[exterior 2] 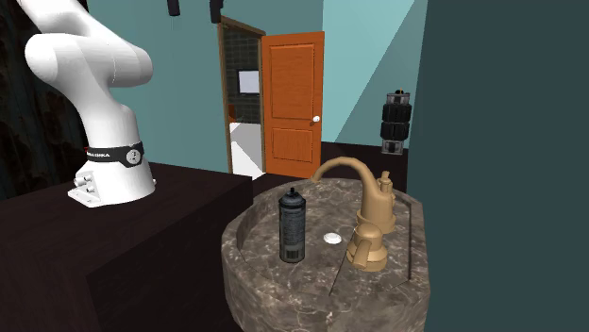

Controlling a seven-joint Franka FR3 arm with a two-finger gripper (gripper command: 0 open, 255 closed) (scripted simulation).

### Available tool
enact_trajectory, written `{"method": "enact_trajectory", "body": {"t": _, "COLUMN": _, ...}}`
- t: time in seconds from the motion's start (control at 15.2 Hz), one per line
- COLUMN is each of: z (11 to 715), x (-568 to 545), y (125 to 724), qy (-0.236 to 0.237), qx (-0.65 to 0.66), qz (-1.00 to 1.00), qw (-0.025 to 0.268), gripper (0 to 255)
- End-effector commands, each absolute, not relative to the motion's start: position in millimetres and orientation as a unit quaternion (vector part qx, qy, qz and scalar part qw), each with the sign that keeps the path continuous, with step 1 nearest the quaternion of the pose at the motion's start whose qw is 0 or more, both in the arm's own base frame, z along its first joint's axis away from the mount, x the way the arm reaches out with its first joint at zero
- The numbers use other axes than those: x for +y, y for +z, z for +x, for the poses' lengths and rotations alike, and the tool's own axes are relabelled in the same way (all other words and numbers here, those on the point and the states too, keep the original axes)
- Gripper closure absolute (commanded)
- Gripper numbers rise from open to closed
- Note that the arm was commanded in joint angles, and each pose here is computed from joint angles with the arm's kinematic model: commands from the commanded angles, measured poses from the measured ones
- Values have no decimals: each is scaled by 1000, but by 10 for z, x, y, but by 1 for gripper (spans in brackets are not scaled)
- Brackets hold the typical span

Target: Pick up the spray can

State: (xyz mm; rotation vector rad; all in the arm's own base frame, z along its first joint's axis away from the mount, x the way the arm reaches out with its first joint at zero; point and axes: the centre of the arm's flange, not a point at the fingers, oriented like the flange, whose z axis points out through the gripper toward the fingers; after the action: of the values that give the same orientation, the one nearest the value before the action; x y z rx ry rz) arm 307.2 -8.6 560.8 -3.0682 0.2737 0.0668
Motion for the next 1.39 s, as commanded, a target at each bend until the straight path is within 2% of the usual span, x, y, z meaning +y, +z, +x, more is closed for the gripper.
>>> {"method": "enact_trajectory", "body": {"t": 0.0, "z": 3072, "x": -86, "y": 5608, "qy": 22, "qx": 89, "qz": -995, "qw": 30, "gripper": 0}}
{"method": "enact_trajectory", "body": {"t": 1.32, "z": 3982, "x": 220, "y": 3137, "qy": 96, "qx": 418, "qz": -894, "qw": 128, "gripper": 0}}
